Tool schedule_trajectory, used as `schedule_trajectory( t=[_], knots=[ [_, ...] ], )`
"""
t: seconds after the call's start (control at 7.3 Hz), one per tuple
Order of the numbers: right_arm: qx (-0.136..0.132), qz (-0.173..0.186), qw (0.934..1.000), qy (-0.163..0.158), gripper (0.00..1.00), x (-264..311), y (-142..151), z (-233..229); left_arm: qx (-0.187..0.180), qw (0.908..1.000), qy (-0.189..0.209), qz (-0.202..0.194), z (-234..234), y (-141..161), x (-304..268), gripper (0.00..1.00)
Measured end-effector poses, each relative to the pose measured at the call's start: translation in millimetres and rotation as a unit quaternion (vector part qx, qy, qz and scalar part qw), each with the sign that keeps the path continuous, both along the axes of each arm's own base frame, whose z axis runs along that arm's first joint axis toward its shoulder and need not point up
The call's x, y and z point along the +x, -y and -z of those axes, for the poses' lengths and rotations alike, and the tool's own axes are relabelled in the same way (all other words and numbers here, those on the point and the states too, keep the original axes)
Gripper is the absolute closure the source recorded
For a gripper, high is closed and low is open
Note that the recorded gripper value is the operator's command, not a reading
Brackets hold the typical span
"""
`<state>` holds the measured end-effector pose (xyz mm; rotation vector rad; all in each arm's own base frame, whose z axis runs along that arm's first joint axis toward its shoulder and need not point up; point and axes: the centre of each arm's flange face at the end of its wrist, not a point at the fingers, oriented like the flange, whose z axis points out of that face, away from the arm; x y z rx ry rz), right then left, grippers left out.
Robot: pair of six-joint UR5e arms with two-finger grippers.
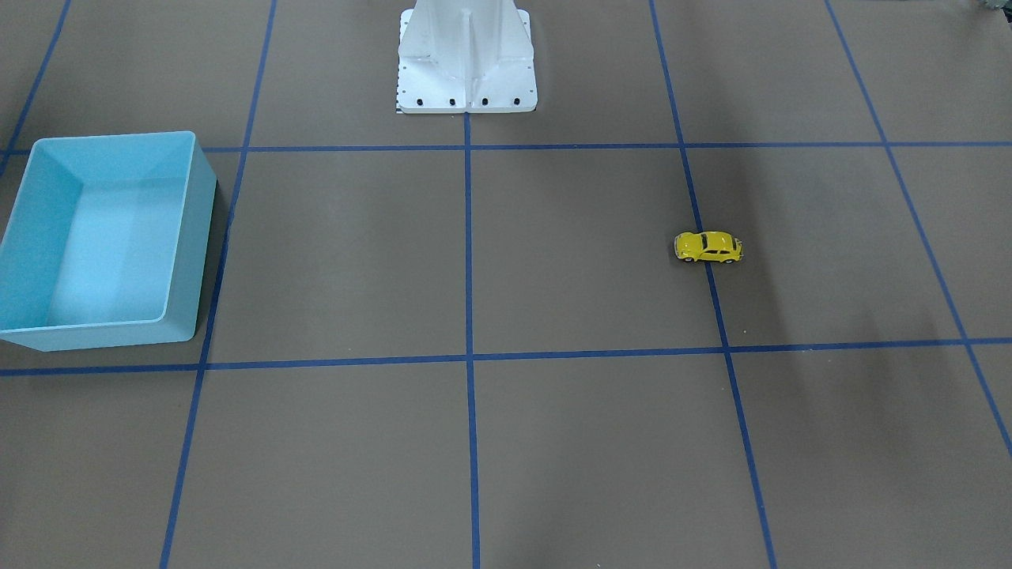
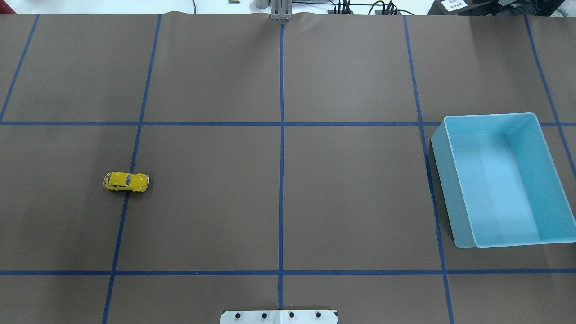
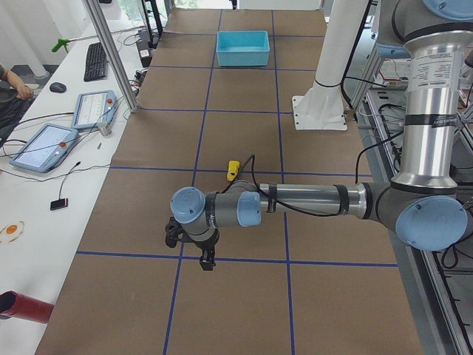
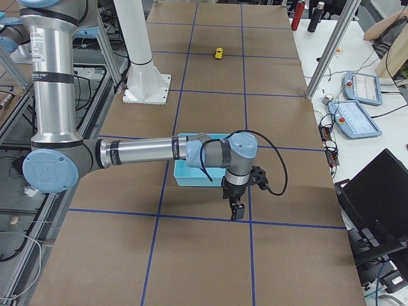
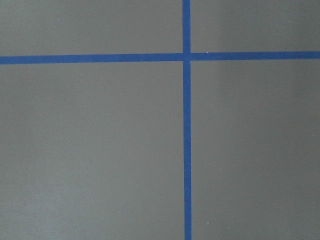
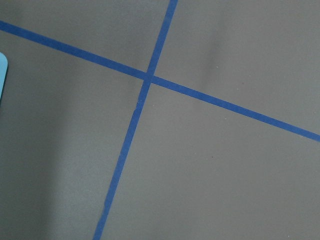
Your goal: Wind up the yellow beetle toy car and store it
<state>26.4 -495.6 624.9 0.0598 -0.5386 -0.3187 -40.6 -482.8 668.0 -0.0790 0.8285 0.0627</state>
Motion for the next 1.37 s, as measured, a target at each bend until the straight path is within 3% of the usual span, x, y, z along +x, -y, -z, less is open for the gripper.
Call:
schedule_trajectory(
  t=[0.41, 0.82, 1.1, 1.37],
  knots=[
    [-0.020, -0.007, 0.9977, 0.064, 0.01, -2, -14, -5, 0.005, 1.0000, 0.005, -0.002, -1, -11, -1, 0.00],
    [-0.021, -0.006, 0.9973, 0.070, 0.01, 0, -18, -7, 0.018, 0.9998, -0.008, -0.001, 8, -6, 1, 0.00],
    [-0.023, -0.010, 0.9973, 0.068, 0.01, 4, -20, -10, 0.085, 0.9960, -0.027, -0.004, 46, 15, 7, 0.00],
    [-0.033, -0.020, 0.9970, 0.067, 0.01, 13, -30, -19, 0.183, 0.9820, -0.040, -0.027, 69, 20, 29, 0.00]
  ],
)
